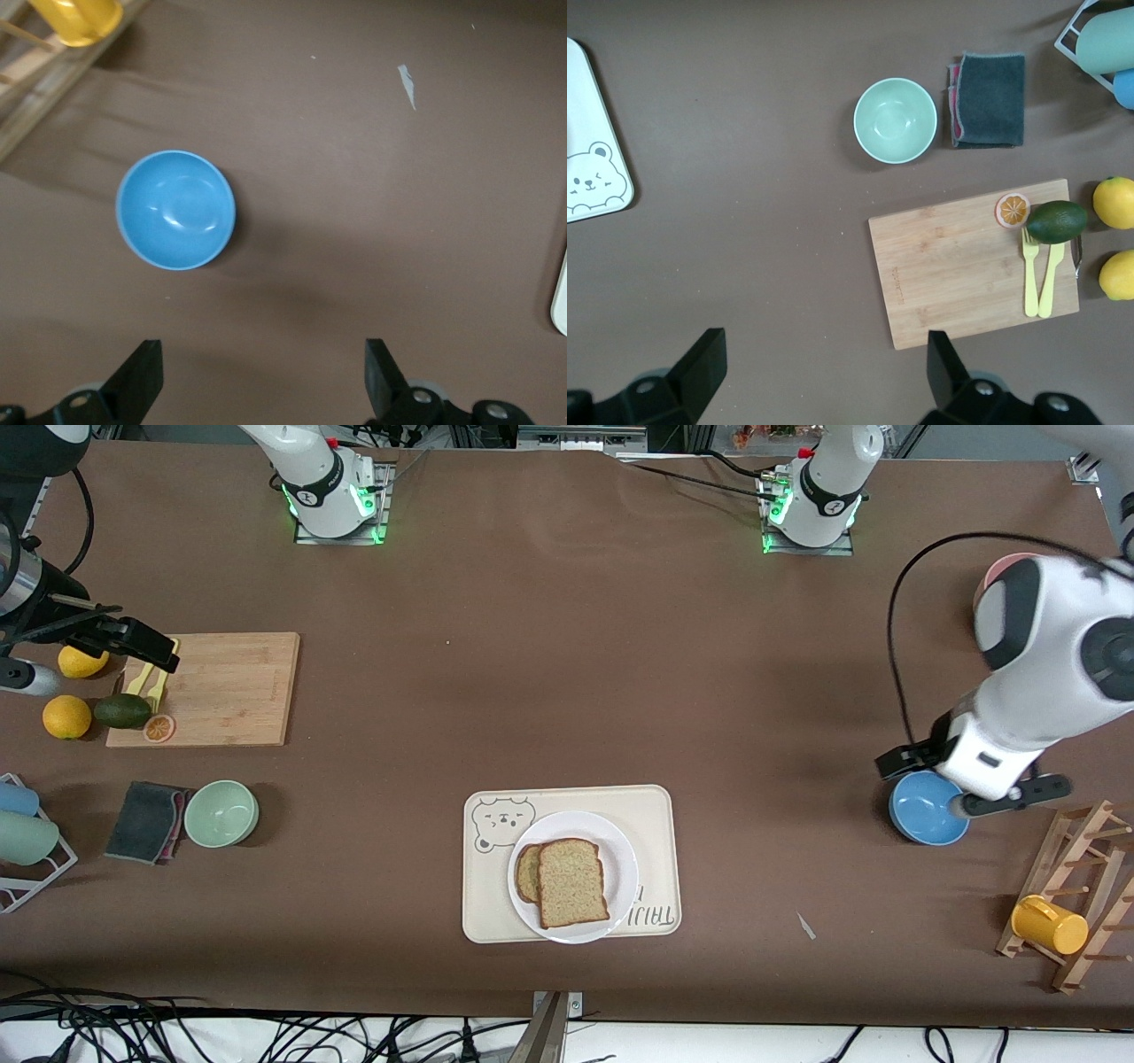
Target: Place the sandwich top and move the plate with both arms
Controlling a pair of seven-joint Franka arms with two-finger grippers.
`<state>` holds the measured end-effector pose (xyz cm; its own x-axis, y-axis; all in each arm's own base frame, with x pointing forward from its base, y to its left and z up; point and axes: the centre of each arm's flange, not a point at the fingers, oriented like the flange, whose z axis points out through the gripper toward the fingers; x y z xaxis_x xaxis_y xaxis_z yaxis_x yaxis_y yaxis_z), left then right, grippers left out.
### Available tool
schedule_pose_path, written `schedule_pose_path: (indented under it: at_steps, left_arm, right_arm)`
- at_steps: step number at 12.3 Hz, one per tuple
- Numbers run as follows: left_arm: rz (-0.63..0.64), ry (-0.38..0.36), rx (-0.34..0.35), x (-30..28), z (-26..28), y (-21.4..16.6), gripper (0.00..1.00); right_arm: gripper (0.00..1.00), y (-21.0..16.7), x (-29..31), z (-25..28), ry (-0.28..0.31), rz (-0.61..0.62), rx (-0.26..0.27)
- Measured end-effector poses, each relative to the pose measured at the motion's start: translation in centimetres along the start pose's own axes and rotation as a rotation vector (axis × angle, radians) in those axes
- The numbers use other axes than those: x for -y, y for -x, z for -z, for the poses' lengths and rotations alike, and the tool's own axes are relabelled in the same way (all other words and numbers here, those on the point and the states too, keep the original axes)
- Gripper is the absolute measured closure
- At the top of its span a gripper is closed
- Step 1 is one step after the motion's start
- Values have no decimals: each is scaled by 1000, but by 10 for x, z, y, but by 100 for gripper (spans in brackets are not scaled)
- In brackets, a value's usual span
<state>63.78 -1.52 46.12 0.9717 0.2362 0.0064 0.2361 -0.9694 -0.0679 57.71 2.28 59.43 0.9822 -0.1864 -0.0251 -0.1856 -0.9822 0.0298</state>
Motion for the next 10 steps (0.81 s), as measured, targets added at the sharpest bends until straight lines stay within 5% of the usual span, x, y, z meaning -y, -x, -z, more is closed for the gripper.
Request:
schedule_pose_path:
  at_steps: [10]
  left_arm:
    - [5, -7, -17, 68, 65, 14, 0]
  right_arm:
    - [0, -1, 1, 1, -6, 2, -12]
